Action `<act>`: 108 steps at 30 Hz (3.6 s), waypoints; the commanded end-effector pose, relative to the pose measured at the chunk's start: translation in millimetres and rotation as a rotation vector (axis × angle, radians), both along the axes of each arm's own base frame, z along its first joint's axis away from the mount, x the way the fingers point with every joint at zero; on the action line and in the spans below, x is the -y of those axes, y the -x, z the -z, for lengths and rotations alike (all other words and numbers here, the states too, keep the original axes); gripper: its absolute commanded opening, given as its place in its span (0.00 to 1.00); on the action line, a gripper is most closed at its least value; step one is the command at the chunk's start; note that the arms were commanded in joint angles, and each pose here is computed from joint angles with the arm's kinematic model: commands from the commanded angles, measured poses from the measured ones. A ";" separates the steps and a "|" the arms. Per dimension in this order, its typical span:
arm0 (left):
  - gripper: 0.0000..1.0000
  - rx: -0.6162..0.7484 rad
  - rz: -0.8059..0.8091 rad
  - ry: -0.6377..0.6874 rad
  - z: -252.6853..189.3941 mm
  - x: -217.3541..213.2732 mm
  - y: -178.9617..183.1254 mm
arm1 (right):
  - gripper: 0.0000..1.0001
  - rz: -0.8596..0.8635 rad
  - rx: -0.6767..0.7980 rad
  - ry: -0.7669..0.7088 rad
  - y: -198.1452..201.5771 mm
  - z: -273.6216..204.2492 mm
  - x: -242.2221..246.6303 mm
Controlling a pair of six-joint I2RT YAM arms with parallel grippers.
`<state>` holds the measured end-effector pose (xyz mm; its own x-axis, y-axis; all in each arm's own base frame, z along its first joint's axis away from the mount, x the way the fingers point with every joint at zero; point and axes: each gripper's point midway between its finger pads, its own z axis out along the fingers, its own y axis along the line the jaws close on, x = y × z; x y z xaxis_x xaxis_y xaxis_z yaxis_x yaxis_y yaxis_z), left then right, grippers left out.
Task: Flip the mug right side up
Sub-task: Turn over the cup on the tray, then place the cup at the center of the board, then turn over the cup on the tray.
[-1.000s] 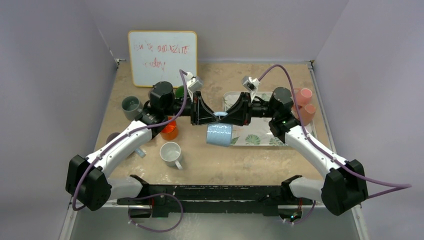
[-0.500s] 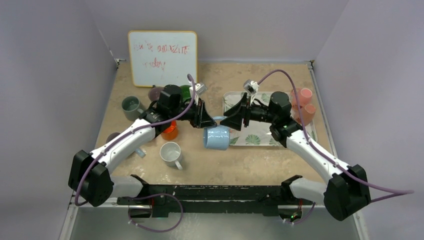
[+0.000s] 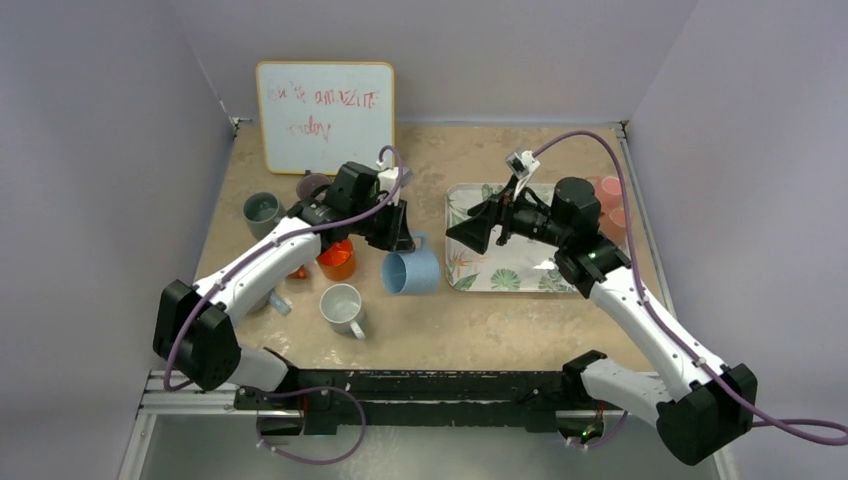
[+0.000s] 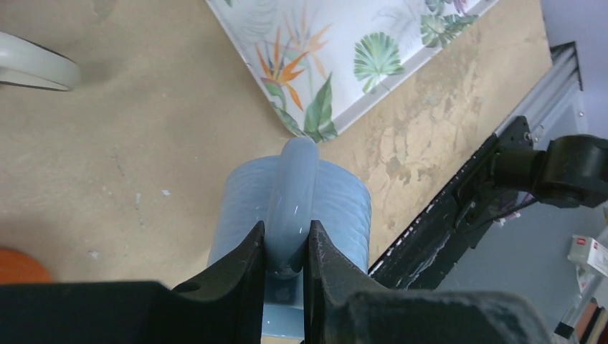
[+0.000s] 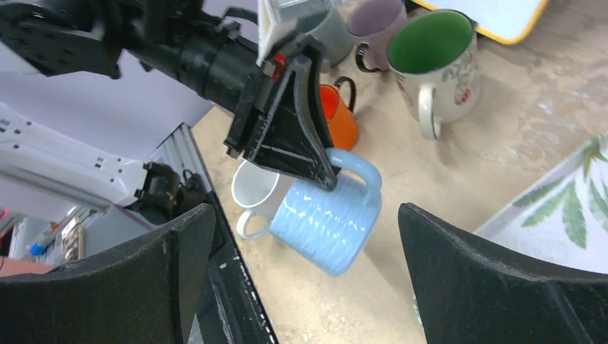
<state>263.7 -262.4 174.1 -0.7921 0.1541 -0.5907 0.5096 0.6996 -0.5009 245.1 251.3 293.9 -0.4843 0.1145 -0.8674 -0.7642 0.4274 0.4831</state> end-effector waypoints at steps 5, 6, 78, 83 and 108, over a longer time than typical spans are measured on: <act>0.00 0.021 -0.125 -0.175 -16.4 -10.6 -35.2 | 0.99 0.140 -0.031 0.059 -8.7 -2.7 17.7; 0.00 0.014 -0.148 -0.217 -11.8 -16.5 -37.0 | 0.99 0.160 -0.027 0.073 -9.8 -2.1 21.3; 1.00 0.393 -0.262 -0.074 -76.7 -120.5 78.0 | 0.81 1.727 -0.719 0.363 -93.4 121.6 243.6; 1.00 0.347 -0.227 -0.084 -61.8 -117.3 84.8 | 0.80 1.829 -0.685 0.370 -101.5 115.3 271.9; 0.99 0.363 -0.180 -0.051 -65.1 -111.8 90.9 | 0.49 2.182 -0.937 0.334 -136.4 158.1 335.4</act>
